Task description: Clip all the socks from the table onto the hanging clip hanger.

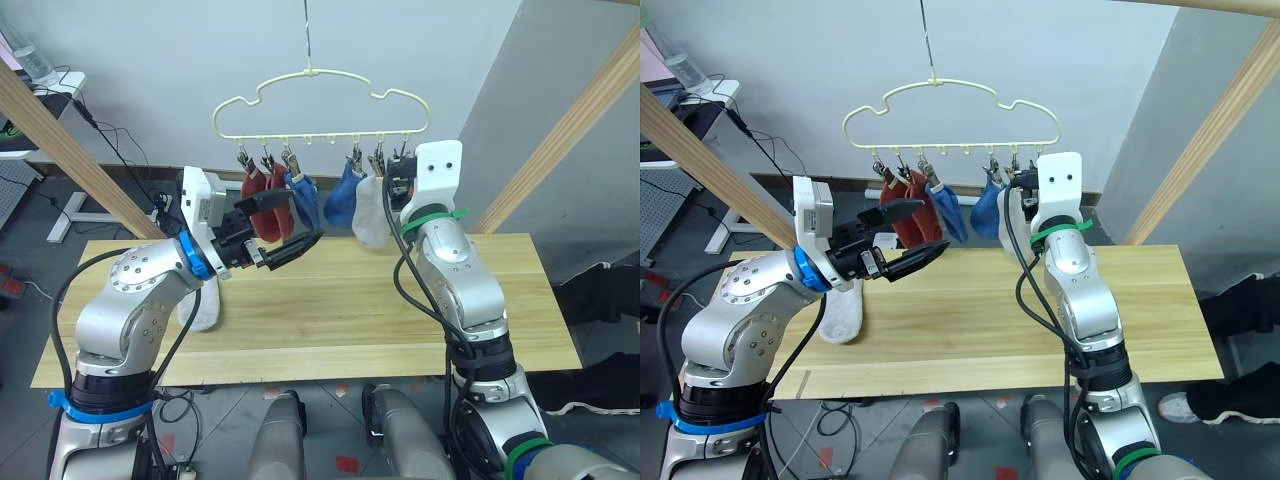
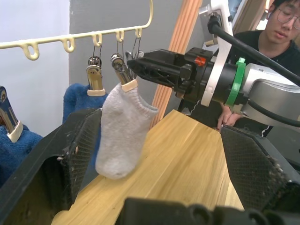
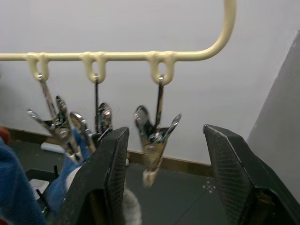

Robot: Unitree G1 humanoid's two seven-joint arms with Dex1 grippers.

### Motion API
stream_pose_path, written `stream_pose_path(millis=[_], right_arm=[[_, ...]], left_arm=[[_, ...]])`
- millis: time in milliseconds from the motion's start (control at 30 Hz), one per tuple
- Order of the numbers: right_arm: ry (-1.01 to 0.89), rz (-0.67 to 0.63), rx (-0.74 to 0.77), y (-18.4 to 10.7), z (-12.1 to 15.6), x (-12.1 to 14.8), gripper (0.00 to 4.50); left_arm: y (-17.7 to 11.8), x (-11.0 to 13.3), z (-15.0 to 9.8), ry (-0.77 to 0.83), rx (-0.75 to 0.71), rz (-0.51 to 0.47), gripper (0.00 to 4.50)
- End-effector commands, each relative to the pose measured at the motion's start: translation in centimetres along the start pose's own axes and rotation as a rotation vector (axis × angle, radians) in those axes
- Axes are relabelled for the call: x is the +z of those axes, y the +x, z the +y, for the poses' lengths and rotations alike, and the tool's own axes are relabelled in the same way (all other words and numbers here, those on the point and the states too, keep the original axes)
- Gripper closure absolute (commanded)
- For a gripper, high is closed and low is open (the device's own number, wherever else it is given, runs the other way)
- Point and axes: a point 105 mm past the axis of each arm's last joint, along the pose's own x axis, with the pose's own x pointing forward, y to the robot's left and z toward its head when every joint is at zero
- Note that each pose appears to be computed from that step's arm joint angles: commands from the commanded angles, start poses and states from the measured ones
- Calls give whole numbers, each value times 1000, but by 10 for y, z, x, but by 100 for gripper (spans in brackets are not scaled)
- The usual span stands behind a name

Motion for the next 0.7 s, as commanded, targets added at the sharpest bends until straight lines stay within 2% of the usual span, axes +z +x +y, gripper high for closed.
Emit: stream_pose_path(millis=[33, 500, 600, 700], right_arm=[[-6, -65, -50, 2, -8, 16, 187], [44, -82, -62, 7, -8, 21, 187], [72, -86, -55, 6, -6, 23, 249], [88, -92, -45, 6, -3, 25, 358]], left_arm=[[1, 9, -4, 40, -4, -28, 0], [4, 9, -5, 44, 1, -39, 0], [4, 9, -6, 42, 0, -42, 0], [5, 8, -7, 42, 0, -44, 0]])
